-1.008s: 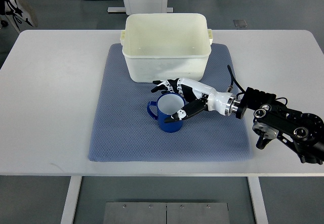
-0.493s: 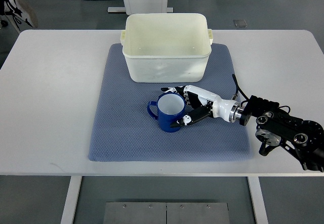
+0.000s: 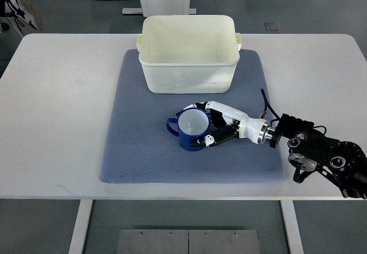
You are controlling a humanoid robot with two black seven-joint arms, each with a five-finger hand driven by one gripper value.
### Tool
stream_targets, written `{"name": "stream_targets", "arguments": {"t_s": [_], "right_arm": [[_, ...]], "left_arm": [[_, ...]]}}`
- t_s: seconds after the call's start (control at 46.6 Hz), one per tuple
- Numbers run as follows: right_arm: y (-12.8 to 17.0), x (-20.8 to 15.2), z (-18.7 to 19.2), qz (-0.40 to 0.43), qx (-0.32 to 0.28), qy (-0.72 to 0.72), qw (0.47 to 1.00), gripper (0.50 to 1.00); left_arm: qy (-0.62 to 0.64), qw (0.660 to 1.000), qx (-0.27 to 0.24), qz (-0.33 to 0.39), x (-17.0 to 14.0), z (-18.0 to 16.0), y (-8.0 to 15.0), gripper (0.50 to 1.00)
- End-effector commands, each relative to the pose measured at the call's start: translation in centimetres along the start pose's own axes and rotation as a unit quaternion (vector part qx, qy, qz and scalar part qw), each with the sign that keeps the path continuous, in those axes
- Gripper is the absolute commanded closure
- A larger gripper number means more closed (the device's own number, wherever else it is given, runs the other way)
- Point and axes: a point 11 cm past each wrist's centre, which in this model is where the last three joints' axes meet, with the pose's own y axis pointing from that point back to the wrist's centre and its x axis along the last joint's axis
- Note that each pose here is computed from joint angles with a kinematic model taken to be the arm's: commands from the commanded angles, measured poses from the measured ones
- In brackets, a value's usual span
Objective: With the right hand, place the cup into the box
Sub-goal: 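Close the right hand's fingers around the blue mug's rim, then lift the blue mug with the right hand over the cream tub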
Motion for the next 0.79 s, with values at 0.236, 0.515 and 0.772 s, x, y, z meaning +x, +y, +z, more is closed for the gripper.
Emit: {"name": "stream_targets", "arguments": {"t_s": [0.236, 0.515, 0.772], "right_arm": [[-0.6, 0.3, -0.3, 0.016, 0.014, -0.007, 1.0, 1.0], [0.5, 4.1, -5.4, 0.043, 0.071, 0.007, 0.997, 1.0], [1.9, 7.8, -11.8, 0.062, 0.12, 0.009, 0.991, 1.0]], "left_arm": [[0.0, 1.0, 0.0, 0.0, 0.0, 0.0, 0.0, 0.5], [0.0, 1.0, 0.0, 0.0, 0.0, 0.0, 0.0, 0.5], [0.0, 1.0, 0.0, 0.0, 0.0, 0.0, 0.0, 0.5]]}}
